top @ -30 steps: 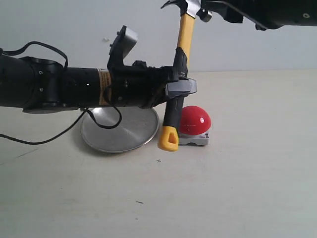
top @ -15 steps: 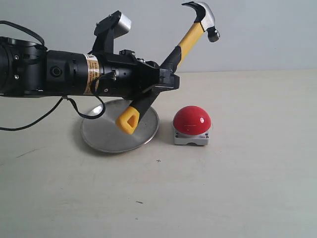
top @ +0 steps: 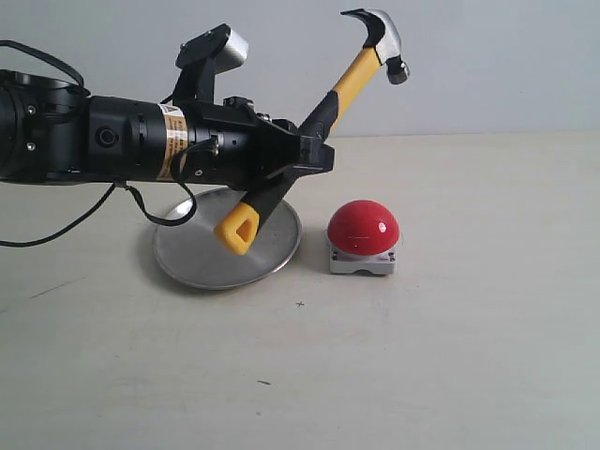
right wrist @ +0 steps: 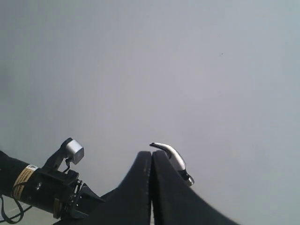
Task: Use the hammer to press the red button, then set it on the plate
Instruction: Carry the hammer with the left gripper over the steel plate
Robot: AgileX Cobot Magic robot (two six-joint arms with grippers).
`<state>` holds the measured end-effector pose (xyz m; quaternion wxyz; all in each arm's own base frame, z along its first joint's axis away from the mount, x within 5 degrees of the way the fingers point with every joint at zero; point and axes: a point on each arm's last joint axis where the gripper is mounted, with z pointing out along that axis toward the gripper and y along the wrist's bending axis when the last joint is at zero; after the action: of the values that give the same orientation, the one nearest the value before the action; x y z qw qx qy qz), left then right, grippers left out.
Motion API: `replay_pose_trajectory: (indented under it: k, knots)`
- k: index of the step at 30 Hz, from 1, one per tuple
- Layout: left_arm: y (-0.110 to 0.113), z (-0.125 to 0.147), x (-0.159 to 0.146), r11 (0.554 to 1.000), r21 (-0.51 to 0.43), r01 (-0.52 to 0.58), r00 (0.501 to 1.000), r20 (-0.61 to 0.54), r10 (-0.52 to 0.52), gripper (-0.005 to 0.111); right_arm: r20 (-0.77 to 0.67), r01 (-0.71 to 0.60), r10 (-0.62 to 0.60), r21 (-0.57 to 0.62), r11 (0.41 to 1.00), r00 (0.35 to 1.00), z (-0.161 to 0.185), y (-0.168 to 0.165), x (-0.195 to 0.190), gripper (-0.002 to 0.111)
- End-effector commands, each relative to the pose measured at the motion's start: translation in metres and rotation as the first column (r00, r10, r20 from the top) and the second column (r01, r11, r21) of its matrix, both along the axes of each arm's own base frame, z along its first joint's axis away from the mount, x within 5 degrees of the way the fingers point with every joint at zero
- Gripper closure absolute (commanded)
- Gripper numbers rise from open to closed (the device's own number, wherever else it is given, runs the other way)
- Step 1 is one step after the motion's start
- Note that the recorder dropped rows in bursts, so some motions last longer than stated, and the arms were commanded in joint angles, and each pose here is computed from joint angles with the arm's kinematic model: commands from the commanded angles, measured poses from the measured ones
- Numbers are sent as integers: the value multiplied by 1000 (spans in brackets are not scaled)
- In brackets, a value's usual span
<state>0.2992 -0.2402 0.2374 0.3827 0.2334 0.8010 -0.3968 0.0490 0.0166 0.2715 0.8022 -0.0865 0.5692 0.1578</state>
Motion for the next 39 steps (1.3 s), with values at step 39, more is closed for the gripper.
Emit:
replay_pose_trajectory:
  k: [39]
  knots:
    - [7, 5, 5, 994, 97, -47, 995, 92, 38, 107, -480, 61, 60, 233, 970, 875, -71, 2, 8, 108]
